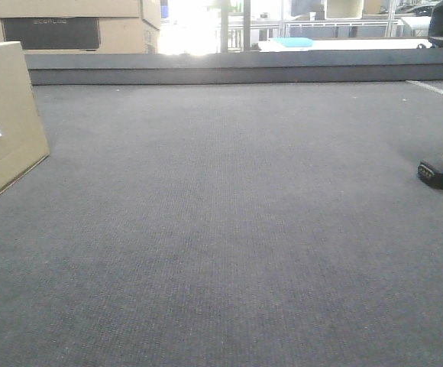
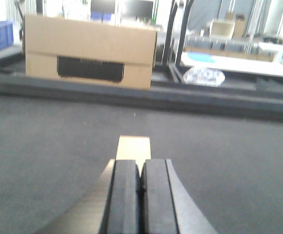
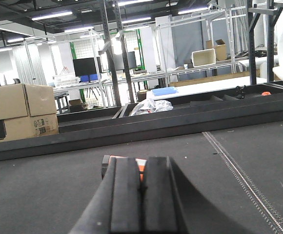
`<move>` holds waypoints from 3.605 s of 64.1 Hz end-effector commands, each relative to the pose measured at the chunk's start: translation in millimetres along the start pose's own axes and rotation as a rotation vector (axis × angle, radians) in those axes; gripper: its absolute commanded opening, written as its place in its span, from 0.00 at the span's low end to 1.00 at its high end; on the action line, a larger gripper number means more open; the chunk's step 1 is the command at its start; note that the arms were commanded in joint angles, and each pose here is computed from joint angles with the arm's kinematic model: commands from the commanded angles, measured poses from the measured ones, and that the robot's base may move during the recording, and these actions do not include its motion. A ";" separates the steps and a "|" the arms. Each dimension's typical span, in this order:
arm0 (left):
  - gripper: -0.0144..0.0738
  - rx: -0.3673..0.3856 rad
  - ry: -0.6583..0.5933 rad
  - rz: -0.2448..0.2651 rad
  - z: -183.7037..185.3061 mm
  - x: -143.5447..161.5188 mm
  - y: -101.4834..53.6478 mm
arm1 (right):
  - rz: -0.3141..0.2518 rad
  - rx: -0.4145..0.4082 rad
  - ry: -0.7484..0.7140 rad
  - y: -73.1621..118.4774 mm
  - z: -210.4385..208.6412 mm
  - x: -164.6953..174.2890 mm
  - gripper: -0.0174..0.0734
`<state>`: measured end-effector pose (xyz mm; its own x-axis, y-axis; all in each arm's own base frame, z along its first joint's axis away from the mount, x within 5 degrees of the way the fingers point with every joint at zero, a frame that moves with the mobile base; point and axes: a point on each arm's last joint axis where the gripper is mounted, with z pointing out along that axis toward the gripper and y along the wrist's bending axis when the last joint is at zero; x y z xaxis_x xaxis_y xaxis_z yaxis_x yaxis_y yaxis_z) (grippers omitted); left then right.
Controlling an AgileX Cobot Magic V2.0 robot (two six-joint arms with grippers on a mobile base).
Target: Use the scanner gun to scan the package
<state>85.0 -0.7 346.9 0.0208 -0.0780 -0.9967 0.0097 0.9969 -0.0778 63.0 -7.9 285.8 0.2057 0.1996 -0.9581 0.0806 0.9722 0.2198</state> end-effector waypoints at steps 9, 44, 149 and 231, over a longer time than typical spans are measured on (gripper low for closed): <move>0.04 0.002 -0.056 -0.006 -10.1 -4.2 -0.1 | -0.006 -0.002 -0.026 0.3 -0.8 -2.6 0.01; 0.04 0.002 -0.058 -0.006 -10.5 -4.4 -0.1 | -0.214 -0.009 0.034 -6.6 -4.2 32.5 0.01; 0.04 0.002 -0.058 -0.006 -10.5 -4.4 -0.1 | -0.191 -0.060 0.132 -11.1 -11.0 70.0 0.01; 0.04 0.002 -0.075 0.043 -31.7 131.9 10.4 | -0.191 -0.060 0.132 -11.1 -11.0 70.0 0.01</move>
<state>56.9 -0.3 210.3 0.0530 -0.0289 -0.9982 0.0081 0.9996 -0.0285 66.0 -3.5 212.7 0.0469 0.0253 -0.9986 0.0478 0.9985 0.0275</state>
